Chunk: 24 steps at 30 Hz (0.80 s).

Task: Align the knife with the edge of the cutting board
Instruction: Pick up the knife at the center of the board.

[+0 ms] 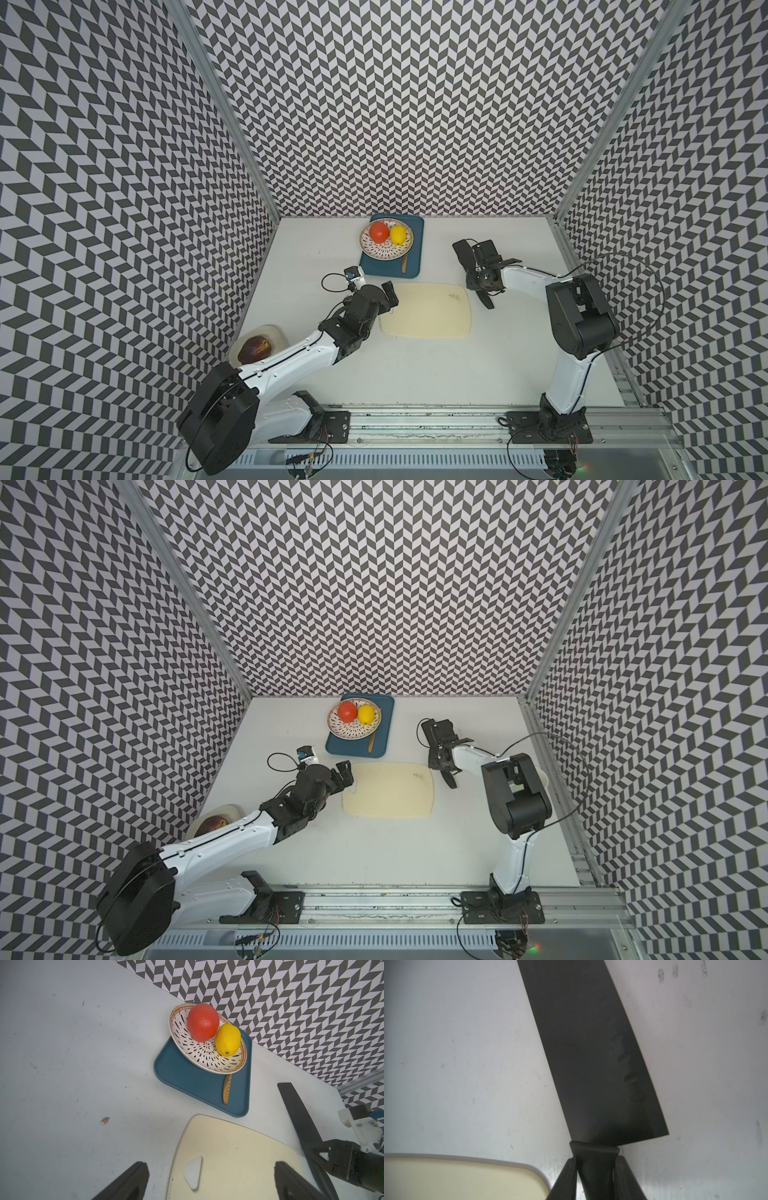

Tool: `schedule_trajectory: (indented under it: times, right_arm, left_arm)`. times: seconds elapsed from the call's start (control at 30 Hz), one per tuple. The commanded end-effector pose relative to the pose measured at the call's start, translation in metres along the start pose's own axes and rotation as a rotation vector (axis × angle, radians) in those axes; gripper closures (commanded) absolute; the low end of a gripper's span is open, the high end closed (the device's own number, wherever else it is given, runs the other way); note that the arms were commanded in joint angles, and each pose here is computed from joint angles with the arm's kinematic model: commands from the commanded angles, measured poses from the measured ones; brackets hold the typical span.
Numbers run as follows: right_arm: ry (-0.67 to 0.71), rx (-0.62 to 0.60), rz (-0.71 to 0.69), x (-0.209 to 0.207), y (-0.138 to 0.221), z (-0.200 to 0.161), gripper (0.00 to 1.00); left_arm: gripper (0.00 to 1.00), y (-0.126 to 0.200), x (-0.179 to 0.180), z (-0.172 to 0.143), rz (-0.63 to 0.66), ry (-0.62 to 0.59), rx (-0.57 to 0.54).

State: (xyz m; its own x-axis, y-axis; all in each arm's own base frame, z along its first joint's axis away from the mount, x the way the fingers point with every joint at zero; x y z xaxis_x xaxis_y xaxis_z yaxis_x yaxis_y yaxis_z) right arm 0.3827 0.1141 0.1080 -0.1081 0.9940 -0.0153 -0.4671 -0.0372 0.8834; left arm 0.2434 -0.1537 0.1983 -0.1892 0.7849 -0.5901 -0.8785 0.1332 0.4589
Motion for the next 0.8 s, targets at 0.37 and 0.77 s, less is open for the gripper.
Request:
schedule_trajectory:
  times: [0.37,0.77]
  right_arm:
    - [0.020,0.153,-0.034,-0.005,0.008,-0.027,0.52]
    - [0.055,0.225,-0.074,-0.005,-0.010,-0.030,0.59]
  left_arm:
    - [0.00,0.006,0.005,0.003,0.027,-0.001,-0.042]
    - [0.00,0.006,0.005,0.003,0.025,-0.014,-0.039]
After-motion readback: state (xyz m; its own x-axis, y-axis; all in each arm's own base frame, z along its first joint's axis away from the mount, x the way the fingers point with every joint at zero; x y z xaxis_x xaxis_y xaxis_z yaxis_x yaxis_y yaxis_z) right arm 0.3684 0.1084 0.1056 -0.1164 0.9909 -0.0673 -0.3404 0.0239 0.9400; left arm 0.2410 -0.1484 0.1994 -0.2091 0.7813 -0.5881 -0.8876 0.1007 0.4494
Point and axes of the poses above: each gripper's point midway between its finger pads, its own y axis back along the fingers, its own x axis along the line the jaws close on, z = x × y, the point moved 9 cm from there along y, back along the fingers, and after that the axes turned 12 degrees about y, right-handed, at the moved point
